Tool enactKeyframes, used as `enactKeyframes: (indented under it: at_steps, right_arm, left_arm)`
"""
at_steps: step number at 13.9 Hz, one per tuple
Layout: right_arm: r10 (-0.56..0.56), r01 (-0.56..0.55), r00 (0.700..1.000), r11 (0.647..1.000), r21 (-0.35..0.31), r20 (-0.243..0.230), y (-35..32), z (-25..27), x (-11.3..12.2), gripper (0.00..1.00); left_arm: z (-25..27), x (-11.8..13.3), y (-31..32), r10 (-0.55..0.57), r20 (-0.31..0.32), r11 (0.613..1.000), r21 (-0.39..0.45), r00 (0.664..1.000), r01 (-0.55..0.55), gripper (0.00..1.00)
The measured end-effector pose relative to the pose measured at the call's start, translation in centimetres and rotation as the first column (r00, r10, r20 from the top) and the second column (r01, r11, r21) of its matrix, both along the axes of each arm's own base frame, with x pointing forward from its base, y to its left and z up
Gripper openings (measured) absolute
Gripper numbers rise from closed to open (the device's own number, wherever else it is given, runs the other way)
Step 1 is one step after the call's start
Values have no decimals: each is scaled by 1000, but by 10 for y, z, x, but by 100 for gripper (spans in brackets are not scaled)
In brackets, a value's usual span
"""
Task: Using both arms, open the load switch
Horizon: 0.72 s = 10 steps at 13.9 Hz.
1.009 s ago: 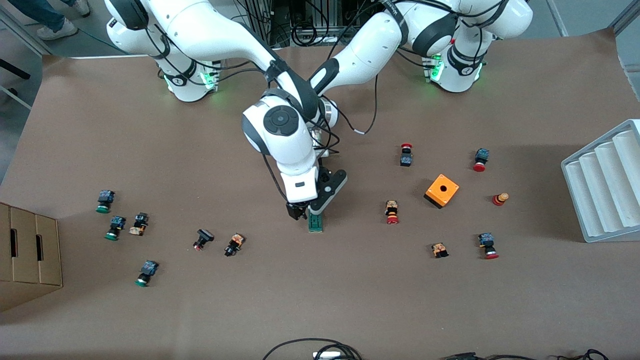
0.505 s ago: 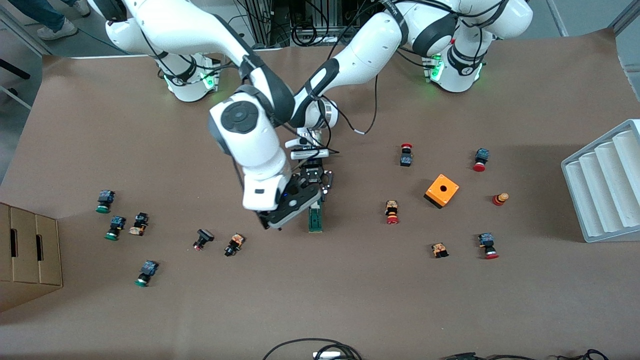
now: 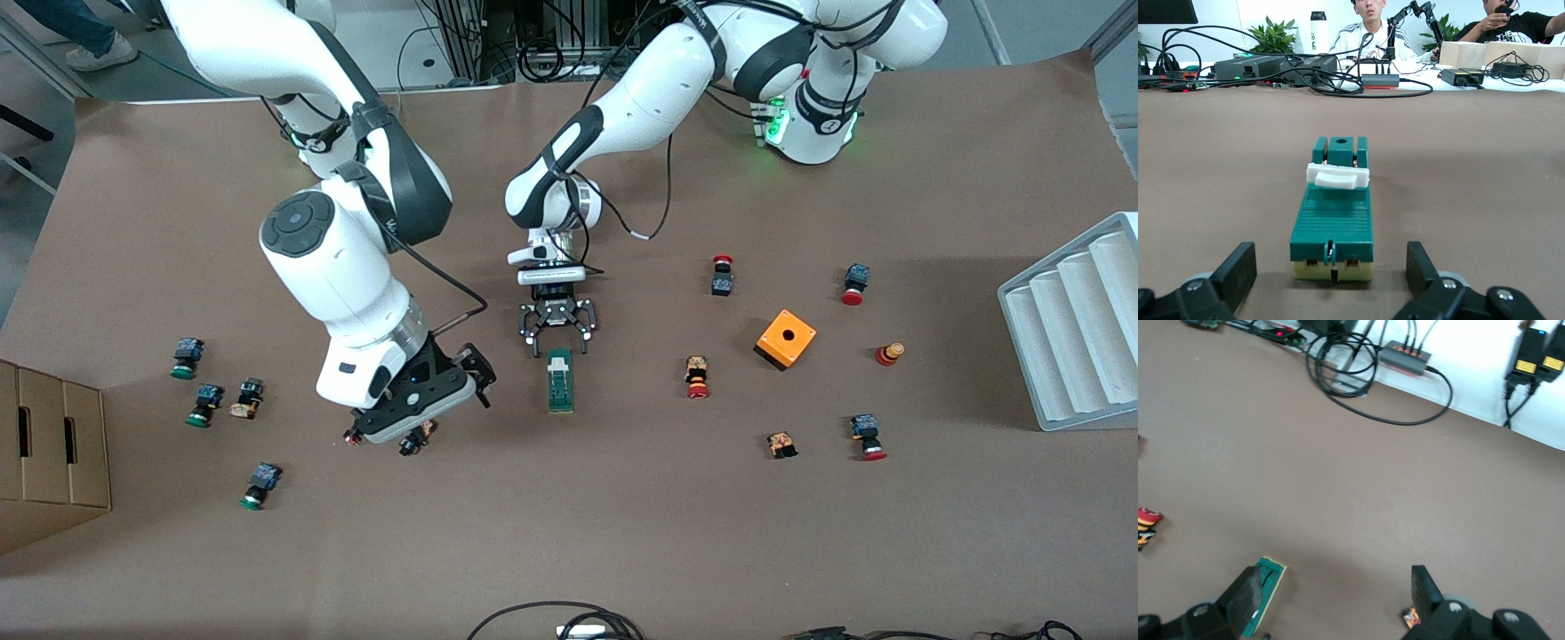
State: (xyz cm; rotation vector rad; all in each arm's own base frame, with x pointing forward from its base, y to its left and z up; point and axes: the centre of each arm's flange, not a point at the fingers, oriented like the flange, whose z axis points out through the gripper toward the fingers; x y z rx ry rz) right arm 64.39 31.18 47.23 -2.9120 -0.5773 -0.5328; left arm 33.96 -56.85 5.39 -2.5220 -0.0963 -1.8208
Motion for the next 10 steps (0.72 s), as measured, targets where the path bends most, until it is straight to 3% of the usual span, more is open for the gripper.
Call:
enactKeyframes:
  at_steps: [4,10]
  right_arm:
    - [-106,108,991,994,15,-81,-66,3,18,100]
    - [-216,222,959,975,13,-184,-149,22,24,100]
  left_arm:
    - [7,-2,-7,-16,-20,1000,-6,1000,16,100]
    - [55,-3,-21,-57,-157,986,143,986,80,99]
